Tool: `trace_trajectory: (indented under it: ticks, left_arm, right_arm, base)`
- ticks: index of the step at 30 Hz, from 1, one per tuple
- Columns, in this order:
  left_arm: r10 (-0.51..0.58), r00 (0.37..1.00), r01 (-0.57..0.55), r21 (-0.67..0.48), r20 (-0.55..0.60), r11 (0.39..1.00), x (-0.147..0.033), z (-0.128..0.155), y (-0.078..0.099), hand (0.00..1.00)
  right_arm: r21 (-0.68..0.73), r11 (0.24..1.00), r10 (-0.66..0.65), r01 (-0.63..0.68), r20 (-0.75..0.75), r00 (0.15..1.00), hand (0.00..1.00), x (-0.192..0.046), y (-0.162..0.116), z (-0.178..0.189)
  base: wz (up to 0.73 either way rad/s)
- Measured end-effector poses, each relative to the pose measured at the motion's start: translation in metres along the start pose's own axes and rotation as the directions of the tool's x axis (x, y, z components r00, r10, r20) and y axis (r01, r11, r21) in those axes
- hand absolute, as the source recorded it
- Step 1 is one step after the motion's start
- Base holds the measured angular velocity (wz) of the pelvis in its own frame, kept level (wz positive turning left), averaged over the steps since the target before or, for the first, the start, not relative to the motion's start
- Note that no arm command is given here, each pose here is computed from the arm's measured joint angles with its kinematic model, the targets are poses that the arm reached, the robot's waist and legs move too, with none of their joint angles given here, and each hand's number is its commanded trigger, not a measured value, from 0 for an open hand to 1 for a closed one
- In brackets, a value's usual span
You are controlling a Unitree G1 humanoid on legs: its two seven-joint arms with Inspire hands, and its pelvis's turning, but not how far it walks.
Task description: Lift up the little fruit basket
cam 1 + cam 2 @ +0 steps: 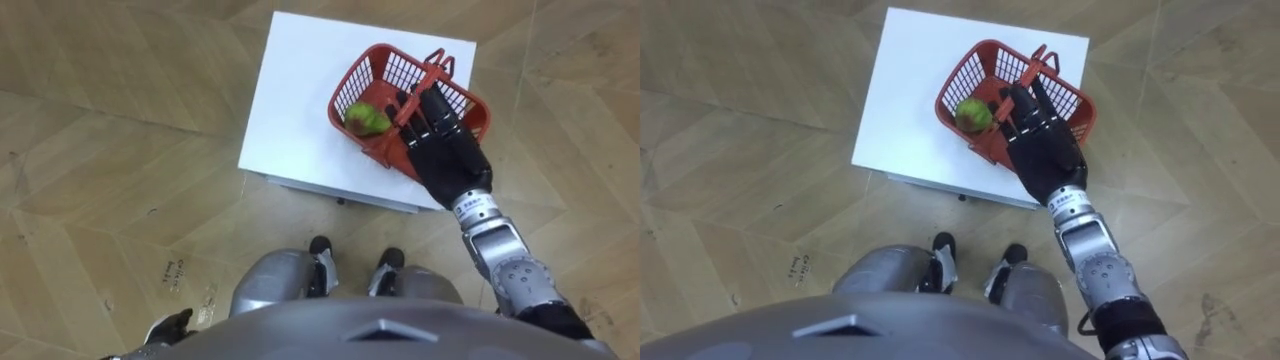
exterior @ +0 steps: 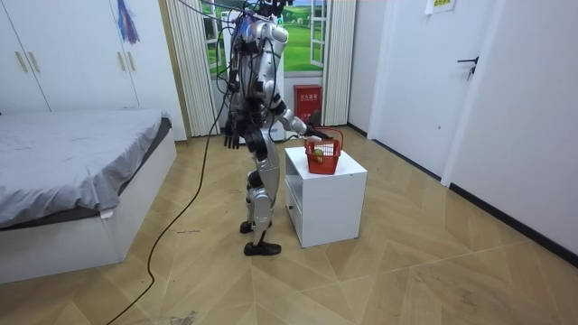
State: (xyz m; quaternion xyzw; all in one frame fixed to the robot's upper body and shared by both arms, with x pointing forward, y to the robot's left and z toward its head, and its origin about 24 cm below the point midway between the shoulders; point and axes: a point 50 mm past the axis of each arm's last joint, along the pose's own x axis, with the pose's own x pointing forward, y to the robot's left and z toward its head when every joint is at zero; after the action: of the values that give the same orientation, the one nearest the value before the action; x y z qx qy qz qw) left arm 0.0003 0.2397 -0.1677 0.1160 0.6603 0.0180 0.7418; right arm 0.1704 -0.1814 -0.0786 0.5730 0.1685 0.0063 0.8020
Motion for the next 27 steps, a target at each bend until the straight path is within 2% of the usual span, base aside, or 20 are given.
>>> trace_trajectory:
  ticks: [20,27]
  left_arm:
    - [0.020,0.999,-0.019,-0.019,0.031,1.000,0.000,0.003,0.000,0.00]
    - [0.025,0.999,-0.024,-0.019,0.042,1.000,0.000,0.004,0.001,0.00]
  right_arm:
    - [0.026,0.998,-0.058,0.058,-0.002,0.998,0.00,-0.040,-0.030,-0.009]
    - [-0.011,0.998,-0.070,0.070,-0.023,0.997,0.00,-0.039,-0.035,-0.009]
  base:
    - [-0.05]
    - [-0.18]
